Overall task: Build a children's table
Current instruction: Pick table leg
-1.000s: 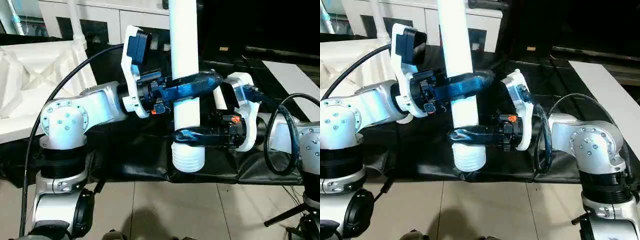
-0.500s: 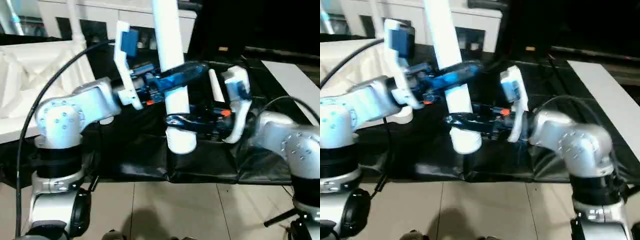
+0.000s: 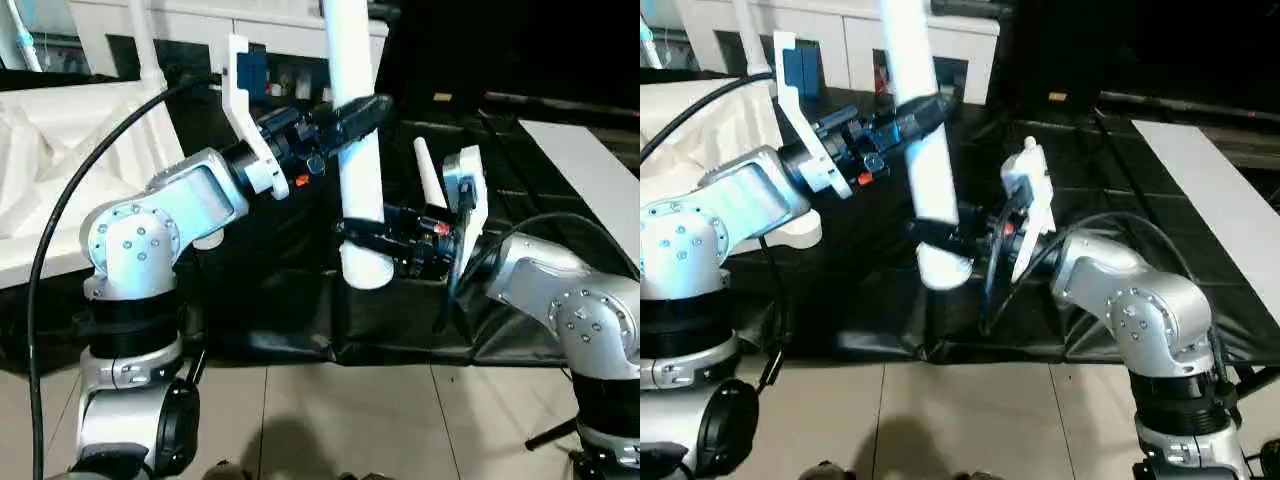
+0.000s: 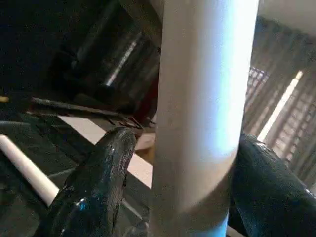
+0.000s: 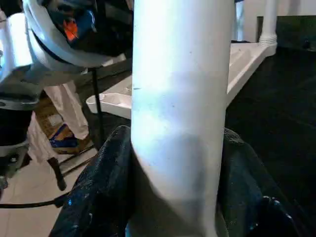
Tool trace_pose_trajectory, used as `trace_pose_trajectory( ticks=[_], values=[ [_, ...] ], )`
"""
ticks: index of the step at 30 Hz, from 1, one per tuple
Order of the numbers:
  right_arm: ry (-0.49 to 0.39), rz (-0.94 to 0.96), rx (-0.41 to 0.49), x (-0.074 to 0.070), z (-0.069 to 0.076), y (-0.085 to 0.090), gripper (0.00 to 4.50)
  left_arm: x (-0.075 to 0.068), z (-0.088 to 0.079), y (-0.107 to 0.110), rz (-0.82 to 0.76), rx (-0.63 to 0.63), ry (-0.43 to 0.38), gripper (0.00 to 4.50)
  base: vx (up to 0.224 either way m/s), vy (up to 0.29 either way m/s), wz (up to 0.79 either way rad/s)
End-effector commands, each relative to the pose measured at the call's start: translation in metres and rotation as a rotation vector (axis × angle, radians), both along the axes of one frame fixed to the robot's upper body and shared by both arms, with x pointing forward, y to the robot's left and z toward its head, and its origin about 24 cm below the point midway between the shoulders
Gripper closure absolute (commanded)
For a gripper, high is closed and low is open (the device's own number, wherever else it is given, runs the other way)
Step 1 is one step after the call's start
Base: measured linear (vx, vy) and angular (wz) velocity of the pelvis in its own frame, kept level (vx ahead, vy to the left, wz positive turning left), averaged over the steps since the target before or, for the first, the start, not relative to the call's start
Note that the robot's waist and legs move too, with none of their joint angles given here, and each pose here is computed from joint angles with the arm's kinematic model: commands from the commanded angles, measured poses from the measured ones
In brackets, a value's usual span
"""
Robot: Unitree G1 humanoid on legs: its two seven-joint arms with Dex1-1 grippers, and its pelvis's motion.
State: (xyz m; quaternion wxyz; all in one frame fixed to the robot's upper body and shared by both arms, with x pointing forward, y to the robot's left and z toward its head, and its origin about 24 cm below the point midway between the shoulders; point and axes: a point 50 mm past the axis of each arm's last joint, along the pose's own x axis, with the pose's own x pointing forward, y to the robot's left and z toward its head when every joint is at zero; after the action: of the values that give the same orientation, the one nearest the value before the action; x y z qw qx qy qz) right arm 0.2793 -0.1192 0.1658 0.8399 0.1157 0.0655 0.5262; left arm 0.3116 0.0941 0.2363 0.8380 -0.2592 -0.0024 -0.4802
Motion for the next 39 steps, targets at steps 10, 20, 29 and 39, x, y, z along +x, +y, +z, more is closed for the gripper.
trace_pose_trajectory(
  ticks=[10, 20, 29, 39],
  values=[
    [-0.065, 0.014, -0.060, -0.007, -0.001, 0.003, 2.59, -0.005, 0.002, 0.000, -0.059, 0.041, 0.004, 2.10, 0.000, 0.000, 0.00],
    [-0.090, 0.012, -0.071, -0.003, 0.002, 0.002, 2.59, 0.001, 0.007, 0.009, -0.029, 0.026, 0.013, 2.68, 0.000, 0.000, 0.00],
    [0.050, 0.135, 0.094, -0.002, 0.023, 0.000, 1.70, 0.002, 0.009, 0.009, -0.102, 0.041, 0.031, 2.68, 0.000, 0.000, 0.00],
    [0.062, 0.256, 0.022, 0.003, 0.035, -0.009, 0.76, -0.005, 0.010, 0.005, -0.238, 0.111, -0.012, 2.68, 0.000, 0.000, 0.00]
  ],
)
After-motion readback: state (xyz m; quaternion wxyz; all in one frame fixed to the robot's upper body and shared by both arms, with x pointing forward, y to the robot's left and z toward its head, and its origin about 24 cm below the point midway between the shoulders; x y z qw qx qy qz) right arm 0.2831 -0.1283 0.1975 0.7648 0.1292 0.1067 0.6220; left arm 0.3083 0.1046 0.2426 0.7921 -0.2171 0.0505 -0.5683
